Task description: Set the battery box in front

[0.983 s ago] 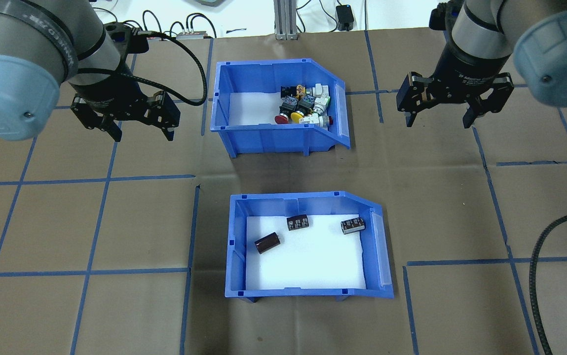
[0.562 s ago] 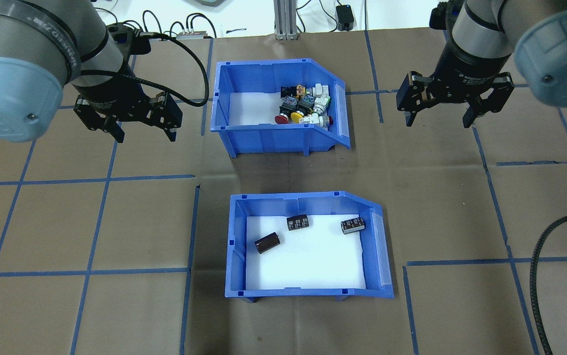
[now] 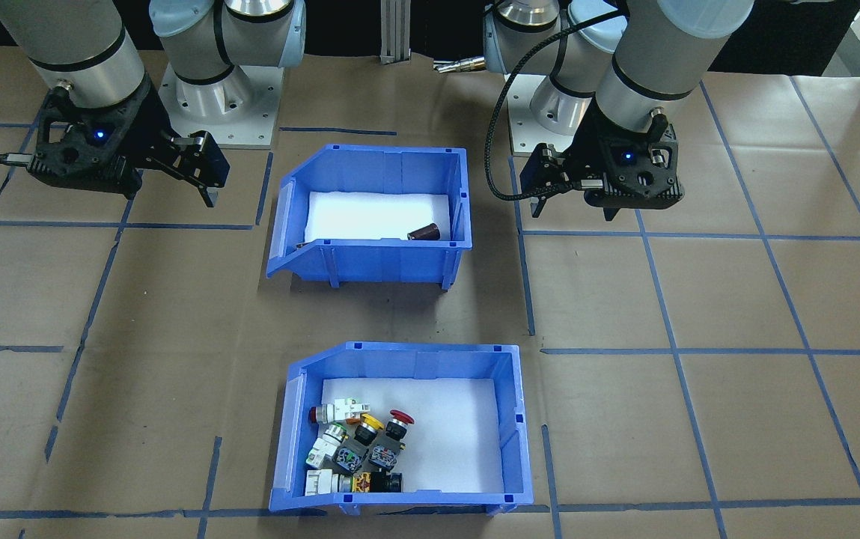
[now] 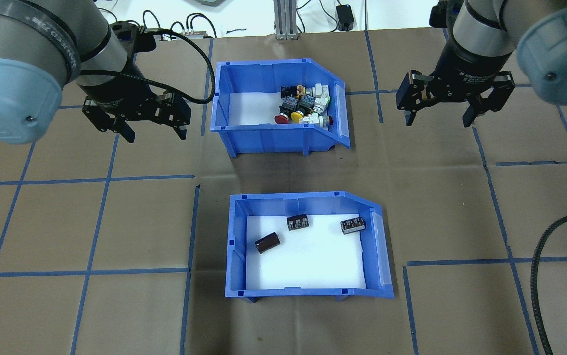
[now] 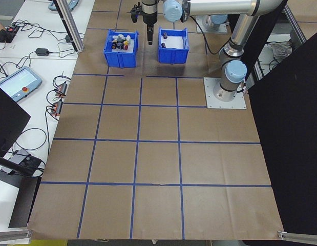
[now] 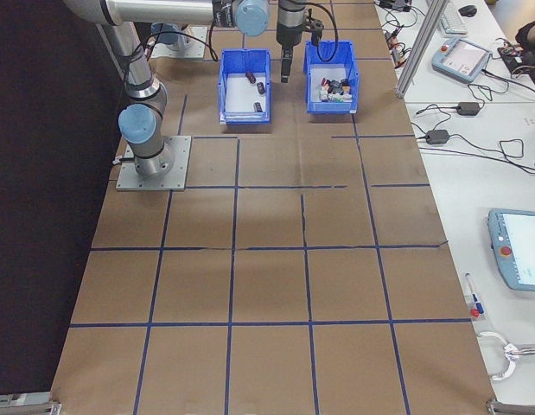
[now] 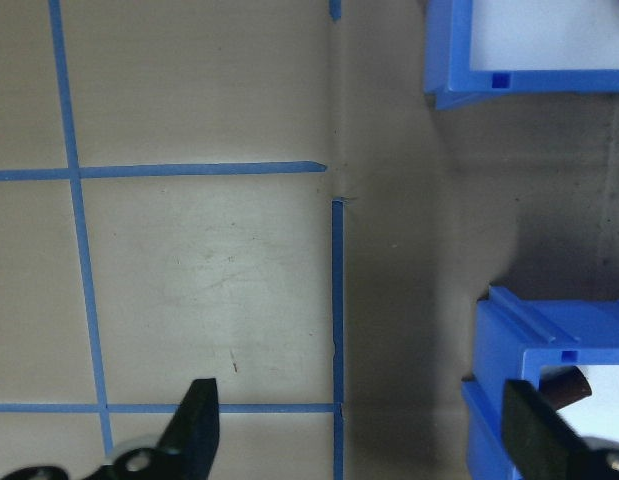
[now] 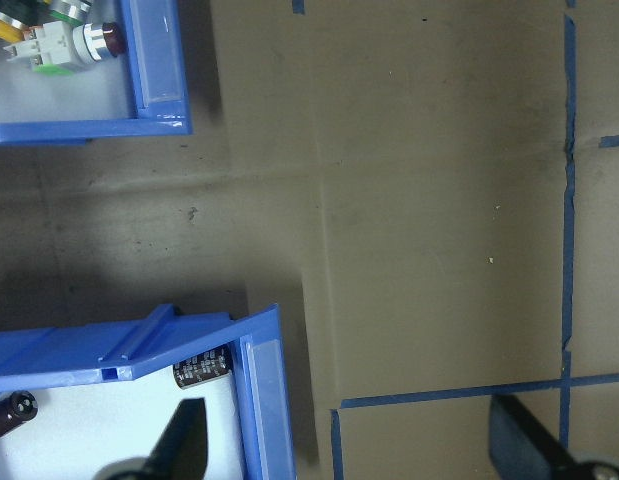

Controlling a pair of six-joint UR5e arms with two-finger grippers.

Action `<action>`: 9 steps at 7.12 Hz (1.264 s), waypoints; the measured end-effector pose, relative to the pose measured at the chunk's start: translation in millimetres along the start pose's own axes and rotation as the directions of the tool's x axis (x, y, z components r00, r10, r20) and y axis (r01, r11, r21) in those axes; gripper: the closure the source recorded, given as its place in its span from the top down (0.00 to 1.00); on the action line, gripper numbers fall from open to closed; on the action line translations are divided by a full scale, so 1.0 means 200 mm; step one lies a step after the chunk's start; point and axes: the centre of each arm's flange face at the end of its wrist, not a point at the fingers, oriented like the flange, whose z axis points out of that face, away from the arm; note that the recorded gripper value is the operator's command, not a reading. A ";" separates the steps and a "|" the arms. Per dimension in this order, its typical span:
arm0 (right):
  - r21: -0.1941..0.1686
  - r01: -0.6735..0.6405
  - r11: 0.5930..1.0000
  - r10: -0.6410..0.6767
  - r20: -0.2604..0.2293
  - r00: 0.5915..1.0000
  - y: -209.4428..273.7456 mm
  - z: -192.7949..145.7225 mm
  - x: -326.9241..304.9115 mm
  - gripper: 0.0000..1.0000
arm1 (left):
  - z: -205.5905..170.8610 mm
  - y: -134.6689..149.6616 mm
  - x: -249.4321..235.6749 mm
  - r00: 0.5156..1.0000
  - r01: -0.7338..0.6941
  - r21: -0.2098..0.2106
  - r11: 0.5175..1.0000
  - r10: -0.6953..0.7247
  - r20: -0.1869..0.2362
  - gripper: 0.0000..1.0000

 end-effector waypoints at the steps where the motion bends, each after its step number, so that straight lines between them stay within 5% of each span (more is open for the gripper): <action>1: 0.004 0.055 0.998 -0.055 0.000 0.998 -0.01 0.00 0.00 1.00 | 0.00 0.01 0.02 0.999 0.031 -0.002 1.000 -0.031 -0.009 1.00; 4: 0.012 0.299 0.954 -0.299 -0.003 0.954 -0.10 -0.01 -0.01 1.00 | 0.08 0.14 0.16 0.987 0.159 -0.034 0.987 -0.160 -0.001 1.00; 6: 0.006 0.473 0.881 -0.473 -0.008 0.881 -0.27 -0.01 -0.12 1.00 | 0.21 0.34 0.24 0.931 0.366 -0.077 0.928 -0.364 0.030 1.00; 7: -0.002 0.576 0.817 -0.576 -0.010 0.817 -0.35 0.02 -0.23 1.00 | 0.27 0.46 0.27 0.870 0.493 -0.098 0.865 -0.491 0.038 1.00; 9: -0.002 0.779 0.627 -0.779 -0.015 0.627 -0.48 0.08 -0.48 1.00 | 0.32 0.69 0.33 0.692 0.717 -0.145 0.682 -0.722 0.024 1.00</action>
